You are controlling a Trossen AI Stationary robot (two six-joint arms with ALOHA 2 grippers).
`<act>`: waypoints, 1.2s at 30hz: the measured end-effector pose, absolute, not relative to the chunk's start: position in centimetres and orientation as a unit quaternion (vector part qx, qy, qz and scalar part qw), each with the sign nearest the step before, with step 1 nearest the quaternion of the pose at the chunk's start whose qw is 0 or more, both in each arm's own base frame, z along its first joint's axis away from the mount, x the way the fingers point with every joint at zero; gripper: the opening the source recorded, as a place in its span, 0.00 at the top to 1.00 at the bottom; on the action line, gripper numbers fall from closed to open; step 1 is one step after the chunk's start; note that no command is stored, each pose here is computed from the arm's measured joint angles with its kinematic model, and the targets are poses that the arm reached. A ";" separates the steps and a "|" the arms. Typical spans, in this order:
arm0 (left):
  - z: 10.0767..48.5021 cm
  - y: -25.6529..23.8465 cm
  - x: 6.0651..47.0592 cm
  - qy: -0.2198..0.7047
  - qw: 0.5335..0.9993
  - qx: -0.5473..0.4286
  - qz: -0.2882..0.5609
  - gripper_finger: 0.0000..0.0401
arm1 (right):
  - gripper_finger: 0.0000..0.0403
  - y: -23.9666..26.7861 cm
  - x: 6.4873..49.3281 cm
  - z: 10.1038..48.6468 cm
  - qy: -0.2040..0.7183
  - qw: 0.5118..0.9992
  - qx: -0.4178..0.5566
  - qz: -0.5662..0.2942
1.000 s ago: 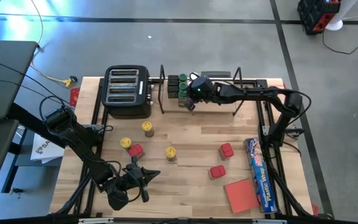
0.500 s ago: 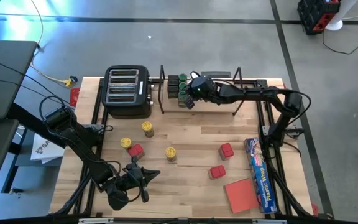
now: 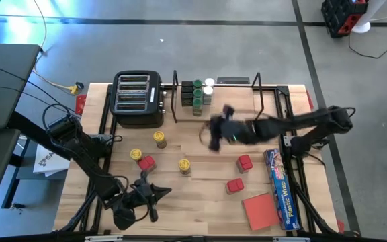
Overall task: Shelf spices
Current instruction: Put the bottom right yellow seasoning bottle on the shelf
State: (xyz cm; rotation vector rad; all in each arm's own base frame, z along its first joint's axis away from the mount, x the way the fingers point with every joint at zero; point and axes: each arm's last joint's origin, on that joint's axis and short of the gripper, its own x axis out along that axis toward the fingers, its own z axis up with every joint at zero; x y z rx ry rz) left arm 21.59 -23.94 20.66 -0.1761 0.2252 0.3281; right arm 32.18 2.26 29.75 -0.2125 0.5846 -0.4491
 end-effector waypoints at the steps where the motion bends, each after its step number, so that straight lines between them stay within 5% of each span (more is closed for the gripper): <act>1: 20.7 -24.0 21.5 0.112 0.977 -0.087 0.161 1.00 | 0.91 3.9 31.8 29.9 0.278 0.935 -0.109 -0.194; 7: 20.5 -23.8 21.6 0.114 0.975 -0.092 0.168 1.00 | 0.91 11.4 31.5 29.7 0.236 0.969 -0.068 0.020; 13: 19.8 -21.9 23.3 0.159 0.960 -0.146 0.179 1.00 | 0.86 13.8 35.0 26.7 0.211 0.971 -0.068 0.085; 27: 15.0 -17.7 27.1 0.225 0.926 -0.121 0.277 1.00 | 0.31 11.8 39.2 23.3 0.323 0.944 -0.048 0.038; 36: 14.0 -16.3 28.4 0.231 0.924 -0.065 0.298 1.00 | 0.25 9.2 39.9 22.1 0.354 0.935 -0.018 -0.008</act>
